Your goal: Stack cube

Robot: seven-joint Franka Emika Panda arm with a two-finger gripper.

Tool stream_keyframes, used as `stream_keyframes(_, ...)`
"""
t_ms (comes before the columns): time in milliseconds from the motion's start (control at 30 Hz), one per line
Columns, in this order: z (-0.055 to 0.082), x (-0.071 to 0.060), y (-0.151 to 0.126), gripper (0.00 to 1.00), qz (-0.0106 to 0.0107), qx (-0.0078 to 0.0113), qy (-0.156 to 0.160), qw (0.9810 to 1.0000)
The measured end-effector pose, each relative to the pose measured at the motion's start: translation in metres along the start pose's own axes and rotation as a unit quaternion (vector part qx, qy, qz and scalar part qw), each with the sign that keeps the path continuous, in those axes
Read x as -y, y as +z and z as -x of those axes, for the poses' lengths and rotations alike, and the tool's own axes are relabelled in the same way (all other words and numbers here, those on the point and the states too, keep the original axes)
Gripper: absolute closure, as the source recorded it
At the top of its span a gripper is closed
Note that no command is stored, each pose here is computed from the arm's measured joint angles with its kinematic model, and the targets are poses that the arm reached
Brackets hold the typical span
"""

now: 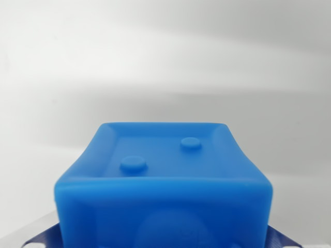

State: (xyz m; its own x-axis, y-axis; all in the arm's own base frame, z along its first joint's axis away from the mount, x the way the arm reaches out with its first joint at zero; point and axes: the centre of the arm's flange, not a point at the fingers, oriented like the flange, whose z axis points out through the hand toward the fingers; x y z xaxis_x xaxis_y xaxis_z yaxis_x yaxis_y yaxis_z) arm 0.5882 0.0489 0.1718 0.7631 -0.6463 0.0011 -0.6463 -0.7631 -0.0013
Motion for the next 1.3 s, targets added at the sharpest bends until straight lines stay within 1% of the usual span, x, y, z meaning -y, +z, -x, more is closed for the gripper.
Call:
stream_keyframes(100,0.000,0.000,-0.008,1.00,-0.0004,-0.0007,0.000,1.0000)
stream_keyframes(233,0.000,0.000,-0.020,1.00,-0.0001,-0.0009,0.000,1.0000)
stream_keyframes(367,0.000,-0.001,-0.029,1.00,-0.0013,-0.0022,0.001,1.0000)
stream_keyframes(400,0.001,-0.003,-0.029,1.00,-0.0009,-0.0018,0.002,1.0000)
stream_keyframes(500,0.001,-0.009,-0.029,1.00,0.0014,0.0004,0.008,1.0000)
stream_keyframes(533,0.001,-0.011,-0.029,1.00,0.0019,0.0008,0.010,1.0000)
stream_keyframes(833,0.002,-0.026,-0.037,1.00,0.0023,0.0006,0.026,0.9997)
stream_keyframes(1067,0.002,-0.038,-0.041,1.00,0.0029,0.0013,0.040,0.9992)
stream_keyframes(1200,0.002,-0.046,-0.045,1.00,0.0026,0.0010,0.049,0.9988)
stream_keyframes(1300,0.003,-0.051,-0.047,1.00,0.0027,0.0012,0.055,0.9985)
